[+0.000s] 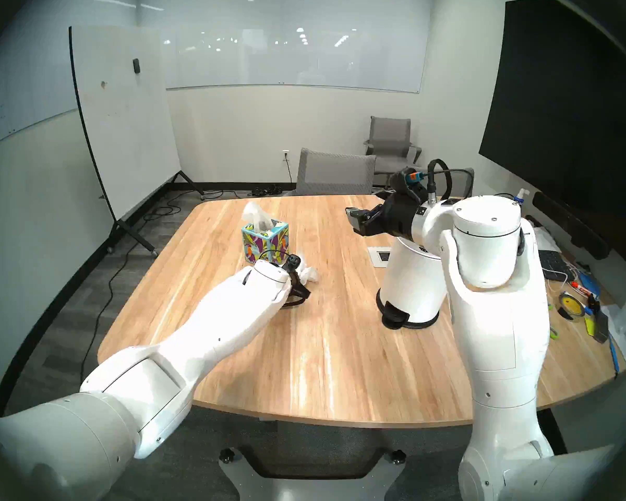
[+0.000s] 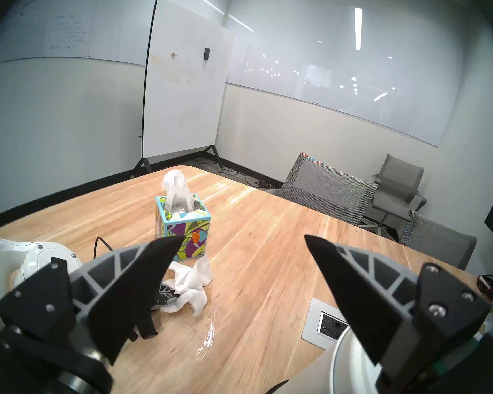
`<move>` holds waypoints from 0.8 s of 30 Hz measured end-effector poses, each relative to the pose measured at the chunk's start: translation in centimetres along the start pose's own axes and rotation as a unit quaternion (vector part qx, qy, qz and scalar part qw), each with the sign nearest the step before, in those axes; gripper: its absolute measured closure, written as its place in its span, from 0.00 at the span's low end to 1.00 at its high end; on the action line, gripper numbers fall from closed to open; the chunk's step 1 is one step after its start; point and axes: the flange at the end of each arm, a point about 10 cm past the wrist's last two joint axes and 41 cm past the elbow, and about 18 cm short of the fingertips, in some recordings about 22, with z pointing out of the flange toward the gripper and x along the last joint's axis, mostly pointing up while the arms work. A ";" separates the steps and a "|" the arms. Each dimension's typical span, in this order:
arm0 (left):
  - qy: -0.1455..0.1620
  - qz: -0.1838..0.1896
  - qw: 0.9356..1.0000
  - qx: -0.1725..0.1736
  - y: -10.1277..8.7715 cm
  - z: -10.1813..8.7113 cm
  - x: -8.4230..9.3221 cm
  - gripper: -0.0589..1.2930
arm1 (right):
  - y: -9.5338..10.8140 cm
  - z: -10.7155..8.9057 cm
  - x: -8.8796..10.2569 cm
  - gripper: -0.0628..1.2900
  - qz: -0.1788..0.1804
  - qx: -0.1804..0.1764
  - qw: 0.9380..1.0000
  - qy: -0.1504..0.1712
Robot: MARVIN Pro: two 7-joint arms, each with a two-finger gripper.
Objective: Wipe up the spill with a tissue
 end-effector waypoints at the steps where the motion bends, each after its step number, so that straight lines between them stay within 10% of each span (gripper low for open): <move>1: 0.002 0.004 1.000 -0.008 0.9 -0.1 0.0 0.97 | 0.0 0.0 0.0 0.05 0.000 0.000 1.000 0.000; 8: 0.003 0.001 1.000 0.001 2.3 -0.3 0.0 0.97 | 0.0 0.0 0.0 0.05 0.000 0.000 1.000 0.000; 24: -0.013 -0.028 0.998 0.056 -2.4 1.9 0.4 0.97 | 0.0 0.0 0.0 0.05 0.000 0.000 1.000 0.000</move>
